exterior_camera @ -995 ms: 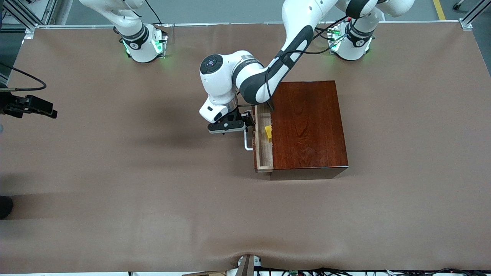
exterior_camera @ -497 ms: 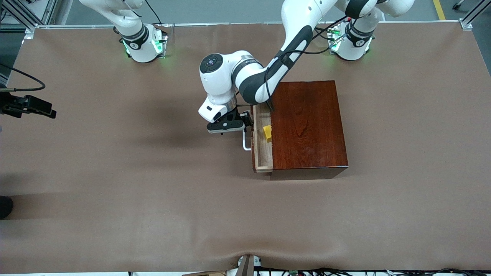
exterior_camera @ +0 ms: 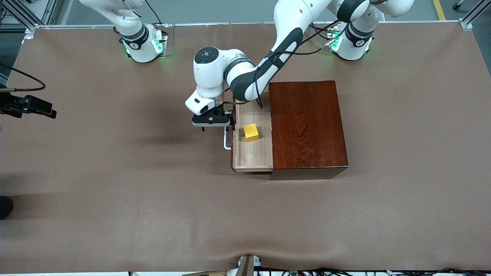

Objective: Open drawer, take yellow block, close drawer

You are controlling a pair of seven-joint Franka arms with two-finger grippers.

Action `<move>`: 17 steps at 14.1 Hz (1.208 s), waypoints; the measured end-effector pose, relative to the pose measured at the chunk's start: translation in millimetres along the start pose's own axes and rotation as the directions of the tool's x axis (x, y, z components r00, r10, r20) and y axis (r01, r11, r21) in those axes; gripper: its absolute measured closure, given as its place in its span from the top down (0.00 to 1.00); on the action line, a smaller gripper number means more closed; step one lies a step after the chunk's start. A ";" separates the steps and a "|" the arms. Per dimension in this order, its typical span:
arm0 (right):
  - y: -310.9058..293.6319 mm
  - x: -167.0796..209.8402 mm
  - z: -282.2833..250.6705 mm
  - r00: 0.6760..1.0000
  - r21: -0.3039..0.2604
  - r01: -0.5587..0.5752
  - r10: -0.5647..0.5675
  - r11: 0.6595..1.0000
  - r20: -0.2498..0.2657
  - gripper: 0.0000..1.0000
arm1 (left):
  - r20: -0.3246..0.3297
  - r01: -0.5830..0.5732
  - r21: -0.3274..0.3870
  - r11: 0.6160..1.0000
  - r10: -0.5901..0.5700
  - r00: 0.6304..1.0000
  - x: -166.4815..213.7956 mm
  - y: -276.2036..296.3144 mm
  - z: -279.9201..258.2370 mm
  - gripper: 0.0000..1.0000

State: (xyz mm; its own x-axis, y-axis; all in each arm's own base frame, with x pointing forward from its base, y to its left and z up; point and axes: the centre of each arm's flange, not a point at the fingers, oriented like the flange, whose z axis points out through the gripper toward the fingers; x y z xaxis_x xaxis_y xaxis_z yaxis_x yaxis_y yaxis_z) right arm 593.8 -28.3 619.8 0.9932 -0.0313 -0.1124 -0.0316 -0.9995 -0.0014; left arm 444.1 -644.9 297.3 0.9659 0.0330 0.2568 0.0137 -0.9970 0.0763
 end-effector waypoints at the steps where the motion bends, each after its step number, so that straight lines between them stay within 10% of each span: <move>1: 0.6 0.0 0.0 1.000 0.000 -0.001 0.001 1.000 0.000 1.00 | 0.000 0.003 -0.005 1.000 -0.003 1.000 1.0 0.4 -1.0 1.00; 9: 13.5 1.1 8.1 1.000 0.002 -0.023 0.023 1.000 0.016 1.00 | -0.013 0.067 -0.073 0.995 -0.068 0.998 30.3 0.7 -25.5 1.00; 17: -85.9 -0.9 14.6 0.975 0.025 -0.219 0.218 0.975 0.038 1.00 | -0.010 0.263 0.031 0.964 -0.263 0.965 180.2 -144.0 -195.1 1.00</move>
State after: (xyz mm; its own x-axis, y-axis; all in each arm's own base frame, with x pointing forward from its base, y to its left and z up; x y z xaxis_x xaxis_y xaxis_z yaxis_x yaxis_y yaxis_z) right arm 594.0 57.6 605.5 0.9574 -0.2483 -0.1474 -0.2513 -0.9679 -0.0018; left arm 565.8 -481.7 520.5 0.9257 0.2944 0.2376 0.2753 -0.9549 0.1109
